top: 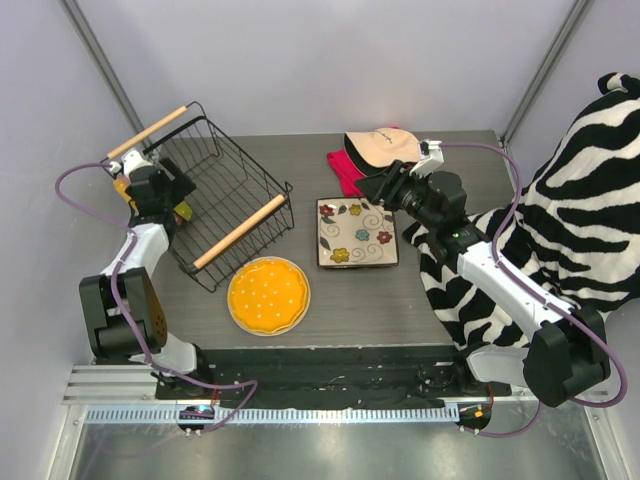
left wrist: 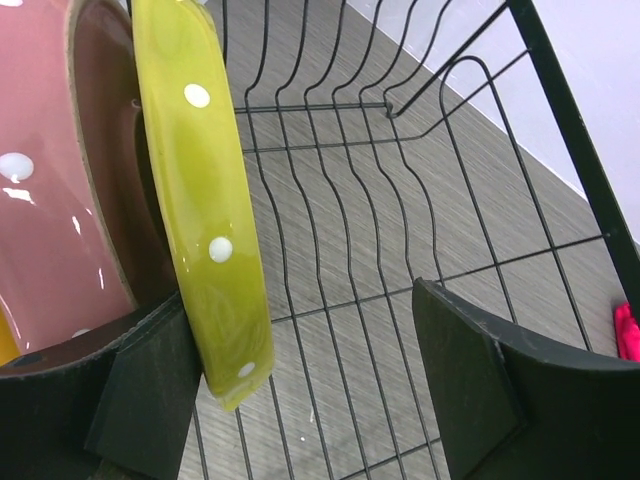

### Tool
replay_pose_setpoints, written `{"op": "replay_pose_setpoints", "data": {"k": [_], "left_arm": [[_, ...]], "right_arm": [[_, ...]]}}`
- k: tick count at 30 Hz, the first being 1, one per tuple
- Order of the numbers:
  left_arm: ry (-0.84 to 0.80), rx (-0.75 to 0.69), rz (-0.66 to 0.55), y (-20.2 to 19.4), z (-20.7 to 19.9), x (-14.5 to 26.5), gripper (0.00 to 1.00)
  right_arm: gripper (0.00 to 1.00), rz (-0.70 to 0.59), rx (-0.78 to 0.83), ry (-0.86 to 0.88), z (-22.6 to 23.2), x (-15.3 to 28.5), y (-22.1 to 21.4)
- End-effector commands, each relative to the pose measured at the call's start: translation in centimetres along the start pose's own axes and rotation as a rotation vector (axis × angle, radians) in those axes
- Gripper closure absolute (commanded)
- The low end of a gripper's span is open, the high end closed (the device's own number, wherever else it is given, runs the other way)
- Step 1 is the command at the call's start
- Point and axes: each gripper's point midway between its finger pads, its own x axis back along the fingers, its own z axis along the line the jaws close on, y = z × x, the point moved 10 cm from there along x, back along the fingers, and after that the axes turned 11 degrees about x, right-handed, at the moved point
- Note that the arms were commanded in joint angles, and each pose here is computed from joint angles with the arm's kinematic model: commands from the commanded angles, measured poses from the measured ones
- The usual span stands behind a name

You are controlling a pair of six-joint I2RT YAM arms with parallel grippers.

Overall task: Unload the plates from the dish rack
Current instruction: Unload the plate from the dish rack.

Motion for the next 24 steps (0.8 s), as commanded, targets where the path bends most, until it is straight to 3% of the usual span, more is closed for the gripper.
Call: {"op": "replay_pose_setpoints", "data": {"k": [1,4,14,18,24], "left_arm": [[0.135,0.0,-0.059,0.6,1.7,-1.3,0.2],[0.15,-0.005,-0.052,0.5,1.8,-1.7,0.33],[0.168,-0.054,-0.067,0.8,2.0,-1.6,0.62],[0.162,-0.062,-0.072,1.1,1.9,-1.4,0.84],[0.114,-0.063,-0.078,1.7,0.9,-0.9,1.0]], "right_arm": [[0.43,-0.062,0.02,0.034,0.6,0.2,1.4],[0.43,-0.056,0.017,0.031,0.5,0.0,1.3],[0.43,-0.041,0.012,0.031,0.2,-0.5,0.9],[0.43,-0.037,0.014,0.036,0.2,-0.6,0.9],[0.43,-0.029,0.013,0.032,0.1,-0.8,0.7]]}}
